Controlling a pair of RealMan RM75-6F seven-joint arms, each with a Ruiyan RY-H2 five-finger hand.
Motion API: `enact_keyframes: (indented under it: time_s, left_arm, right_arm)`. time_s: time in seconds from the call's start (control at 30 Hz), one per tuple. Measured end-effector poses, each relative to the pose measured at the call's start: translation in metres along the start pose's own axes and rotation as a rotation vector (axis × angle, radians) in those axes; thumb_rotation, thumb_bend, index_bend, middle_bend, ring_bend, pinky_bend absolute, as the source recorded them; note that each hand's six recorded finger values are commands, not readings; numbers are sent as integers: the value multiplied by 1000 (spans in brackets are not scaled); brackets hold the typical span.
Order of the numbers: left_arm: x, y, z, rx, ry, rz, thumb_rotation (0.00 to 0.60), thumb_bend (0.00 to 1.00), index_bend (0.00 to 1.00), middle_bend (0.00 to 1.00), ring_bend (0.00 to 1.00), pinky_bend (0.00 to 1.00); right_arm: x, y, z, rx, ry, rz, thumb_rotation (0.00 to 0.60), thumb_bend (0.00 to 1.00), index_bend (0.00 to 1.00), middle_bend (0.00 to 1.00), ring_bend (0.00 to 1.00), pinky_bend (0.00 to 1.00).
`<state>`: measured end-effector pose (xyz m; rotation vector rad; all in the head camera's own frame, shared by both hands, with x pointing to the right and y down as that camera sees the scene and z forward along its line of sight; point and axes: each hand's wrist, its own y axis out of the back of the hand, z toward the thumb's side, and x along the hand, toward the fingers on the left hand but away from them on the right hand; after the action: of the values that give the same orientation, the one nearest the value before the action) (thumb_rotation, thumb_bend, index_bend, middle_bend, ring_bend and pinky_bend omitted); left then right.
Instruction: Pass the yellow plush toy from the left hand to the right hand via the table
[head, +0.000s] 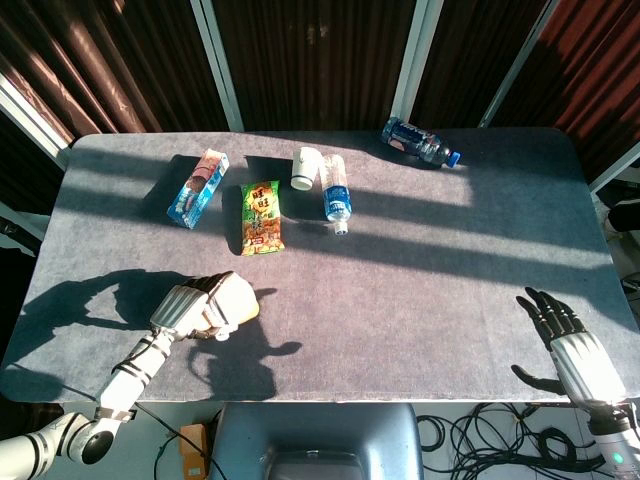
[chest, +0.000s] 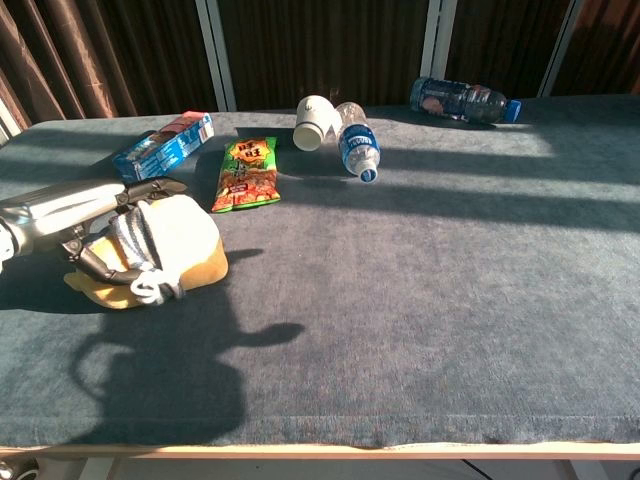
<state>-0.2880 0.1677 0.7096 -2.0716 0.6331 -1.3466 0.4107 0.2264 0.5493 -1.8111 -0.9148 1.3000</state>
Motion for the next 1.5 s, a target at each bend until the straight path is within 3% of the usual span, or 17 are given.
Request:
enact_keyframes:
  time_s: [0.17,0.37,0.53,0.87,1.1,1.27,1.37,1.5]
  left_arm:
    - [3,-5,-7,21,47,-29,600,370,26,430,531,765]
    - [8,0,-5,31,83,31,600,387,422,701,766,978]
    - [13,10,2,33,88,128,600,456,571,844,890,1000]
    - [22,40,30,45,19,278,600,469,590,865,907,1000]
    - [39,70,85,17,-75,362,600,468,590,863,907,1000]
    - [56,69,126,17,-98,358,600,469,590,860,906,1000]
    - [67,59,149,-39,-95,320,600,469,588,857,902,1000]
    - [80,37,178,-103,-91,260,600,469,581,848,894,1000]
  right_arm:
    - [1,0,1,-2,7,-2,600,94,0,0,0,117]
    - [0,-1,1,0,11,2,600,94,0,0,0,117]
    - [0,-1,2,-3,12,5,600,94,0,0,0,117]
    - [1,0,4,-15,30,7,600,94,0,0,0,117]
    - [3,3,5,-18,44,-12,600,94,0,0,0,117]
    - [2,11,2,-9,16,-93,600,94,0,0,0,117]
    - [4,16,-1,-11,-10,-145,600,94,0,0,0,117]
    - [5,17,-4,-20,-17,-146,600,94,0,0,0,117]
